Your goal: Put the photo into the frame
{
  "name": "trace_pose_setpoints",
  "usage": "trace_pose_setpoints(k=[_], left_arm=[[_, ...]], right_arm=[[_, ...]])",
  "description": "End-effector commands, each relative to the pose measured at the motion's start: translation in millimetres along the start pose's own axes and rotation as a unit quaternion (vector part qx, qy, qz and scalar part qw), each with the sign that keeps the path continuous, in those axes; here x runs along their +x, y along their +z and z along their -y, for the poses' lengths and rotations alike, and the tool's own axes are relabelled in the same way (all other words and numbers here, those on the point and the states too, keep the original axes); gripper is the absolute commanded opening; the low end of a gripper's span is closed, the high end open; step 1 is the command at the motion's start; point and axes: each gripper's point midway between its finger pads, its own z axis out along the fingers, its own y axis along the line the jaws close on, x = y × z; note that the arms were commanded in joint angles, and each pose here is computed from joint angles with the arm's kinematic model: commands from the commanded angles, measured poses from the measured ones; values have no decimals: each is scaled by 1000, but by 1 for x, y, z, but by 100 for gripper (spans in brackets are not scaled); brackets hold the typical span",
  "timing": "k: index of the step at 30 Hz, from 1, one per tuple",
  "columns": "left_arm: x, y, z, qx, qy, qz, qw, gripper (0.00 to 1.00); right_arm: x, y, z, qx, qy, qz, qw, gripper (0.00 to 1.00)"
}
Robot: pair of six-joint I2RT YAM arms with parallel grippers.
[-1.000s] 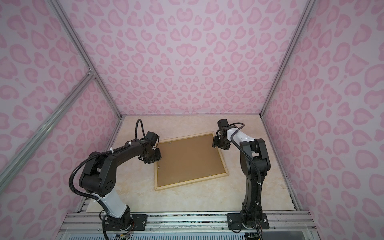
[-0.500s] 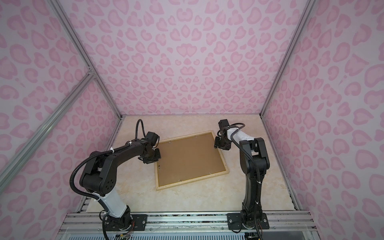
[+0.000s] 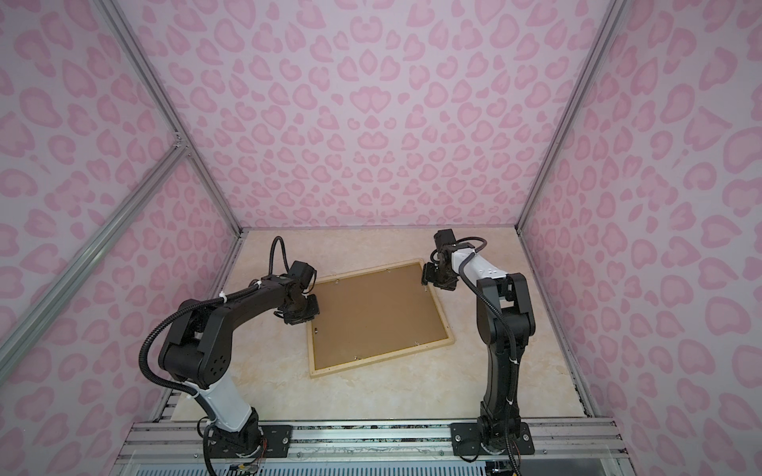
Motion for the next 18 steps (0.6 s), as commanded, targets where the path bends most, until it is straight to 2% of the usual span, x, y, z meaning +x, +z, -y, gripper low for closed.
trace_pose_setpoints(k=[1,5,12,18], left_arm=[[3,7,3,10,-8,-8,1000,10],[2,6,4,12,-10,-6,1000,10],[-1,6,7,15,-9,-6,1000,10],[-1,7,7,14,-12,-6,1000,10]], right_arm=[[3,11,3,10,-2,-21,1000,66],[5,17,6,15,1,-25,1000,61],[11,25,10,21,-2,-37,999,59],[13,20,14,32,-4,-36,999,52]])
